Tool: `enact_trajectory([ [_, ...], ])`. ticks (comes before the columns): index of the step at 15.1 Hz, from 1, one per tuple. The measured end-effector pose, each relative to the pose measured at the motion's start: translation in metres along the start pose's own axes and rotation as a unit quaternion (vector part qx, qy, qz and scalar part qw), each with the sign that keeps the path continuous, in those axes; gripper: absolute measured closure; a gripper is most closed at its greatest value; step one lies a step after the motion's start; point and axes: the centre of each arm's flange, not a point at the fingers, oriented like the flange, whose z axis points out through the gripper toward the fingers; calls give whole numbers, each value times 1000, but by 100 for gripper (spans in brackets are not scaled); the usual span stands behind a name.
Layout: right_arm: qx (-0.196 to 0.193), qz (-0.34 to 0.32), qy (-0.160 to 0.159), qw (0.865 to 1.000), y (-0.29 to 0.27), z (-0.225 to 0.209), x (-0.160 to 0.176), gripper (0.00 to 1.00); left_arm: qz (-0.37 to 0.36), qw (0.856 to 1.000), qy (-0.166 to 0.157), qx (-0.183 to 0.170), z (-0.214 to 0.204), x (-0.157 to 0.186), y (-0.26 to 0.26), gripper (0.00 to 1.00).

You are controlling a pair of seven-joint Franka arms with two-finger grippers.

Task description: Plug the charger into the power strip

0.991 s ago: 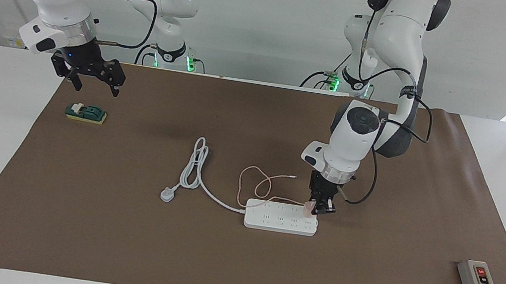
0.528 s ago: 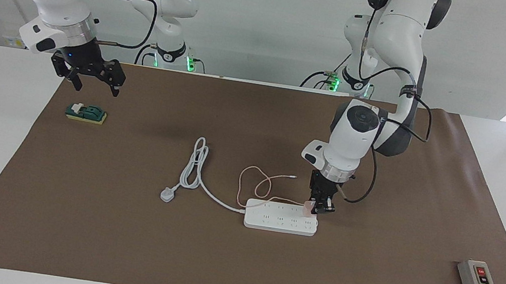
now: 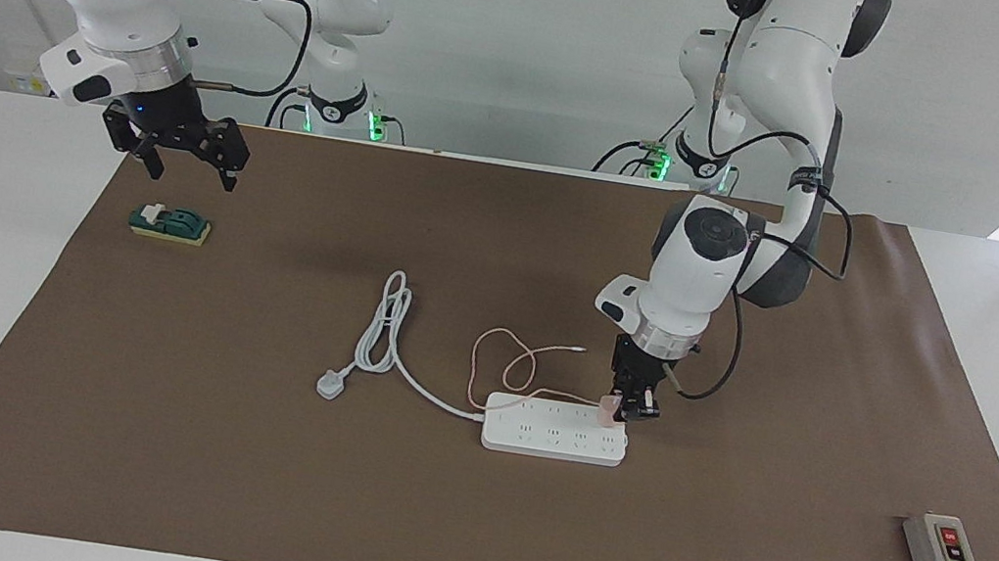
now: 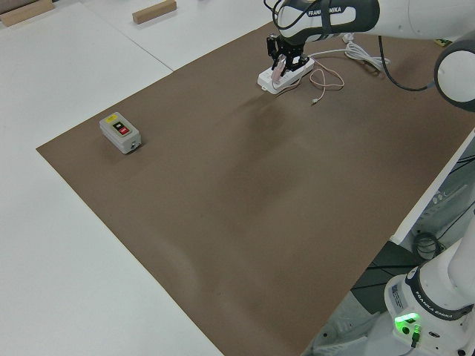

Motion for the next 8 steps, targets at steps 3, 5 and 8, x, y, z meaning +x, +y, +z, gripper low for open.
enact_trajectory([
  [3,0,0,0,1000,0,0,0,0,1,1000,-2,-3,0,0,1,68],
  [5,0,0,0,1000,0,0,0,0,2,1000,-3,-4,-1,0,2,68],
  [8,0,0,0,1000,0,0,0,0,3,1000,-3,-5,-1,0,2,68],
])
